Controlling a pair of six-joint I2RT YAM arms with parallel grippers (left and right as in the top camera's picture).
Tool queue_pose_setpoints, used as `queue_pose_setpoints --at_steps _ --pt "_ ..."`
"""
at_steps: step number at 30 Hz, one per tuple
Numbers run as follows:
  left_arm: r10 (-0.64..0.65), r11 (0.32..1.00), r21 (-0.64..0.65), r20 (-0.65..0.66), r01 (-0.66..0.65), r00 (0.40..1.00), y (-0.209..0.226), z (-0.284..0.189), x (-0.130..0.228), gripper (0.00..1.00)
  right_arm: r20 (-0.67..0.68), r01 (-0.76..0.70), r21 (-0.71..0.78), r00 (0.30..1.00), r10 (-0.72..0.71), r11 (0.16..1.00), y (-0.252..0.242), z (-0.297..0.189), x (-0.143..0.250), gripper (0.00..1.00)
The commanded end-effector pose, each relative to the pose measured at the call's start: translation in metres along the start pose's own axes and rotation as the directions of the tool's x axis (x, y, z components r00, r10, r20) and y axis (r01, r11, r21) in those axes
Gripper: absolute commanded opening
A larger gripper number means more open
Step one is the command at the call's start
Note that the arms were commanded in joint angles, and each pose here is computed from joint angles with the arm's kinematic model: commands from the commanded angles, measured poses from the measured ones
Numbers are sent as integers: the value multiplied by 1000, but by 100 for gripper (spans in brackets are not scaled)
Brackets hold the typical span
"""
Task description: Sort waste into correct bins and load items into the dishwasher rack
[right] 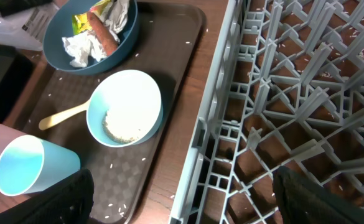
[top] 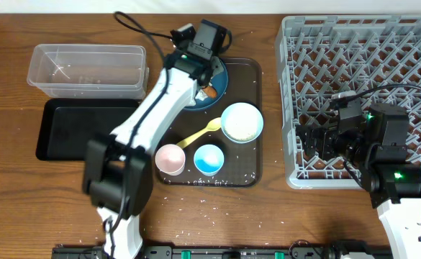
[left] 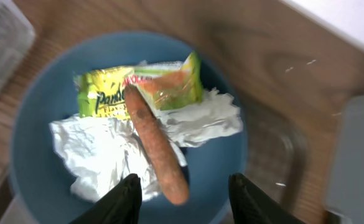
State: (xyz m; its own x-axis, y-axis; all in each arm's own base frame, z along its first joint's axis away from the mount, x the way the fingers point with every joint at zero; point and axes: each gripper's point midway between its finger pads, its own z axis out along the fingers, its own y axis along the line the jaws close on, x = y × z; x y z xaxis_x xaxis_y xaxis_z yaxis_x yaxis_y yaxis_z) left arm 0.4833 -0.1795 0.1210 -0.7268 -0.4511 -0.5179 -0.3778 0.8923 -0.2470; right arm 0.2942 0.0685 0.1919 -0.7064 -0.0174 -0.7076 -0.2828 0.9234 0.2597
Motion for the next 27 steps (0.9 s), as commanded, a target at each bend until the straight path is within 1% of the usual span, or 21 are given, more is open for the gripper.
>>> queue_pose_setpoints --at_steps 1,6,19,24,27 --pt "19 999 -44 -53 -21 998 7 36 20 50 13 -1 -9 1000 1 1000 3 -3 -6 90" --pt "8 999 -50 -80 -12 997 8 58 32 50 13 -1 -9 1000 1 1000 3 -3 -6 91" --pt "-8 991 -133 -141 -11 990 31 97 60 48 4 -5 -9 1000 5 1000 3 -3 -4 91" --pt "-6 990 -139 -146 -15 989 33 99 63 37 4 -5 -7 1000 5 1000 2 -3 -4 92" --pt "-8 991 -133 -150 -12 989 32 99 63 34 3 -5 -6 1000 5 1000 2 -3 -4 92"
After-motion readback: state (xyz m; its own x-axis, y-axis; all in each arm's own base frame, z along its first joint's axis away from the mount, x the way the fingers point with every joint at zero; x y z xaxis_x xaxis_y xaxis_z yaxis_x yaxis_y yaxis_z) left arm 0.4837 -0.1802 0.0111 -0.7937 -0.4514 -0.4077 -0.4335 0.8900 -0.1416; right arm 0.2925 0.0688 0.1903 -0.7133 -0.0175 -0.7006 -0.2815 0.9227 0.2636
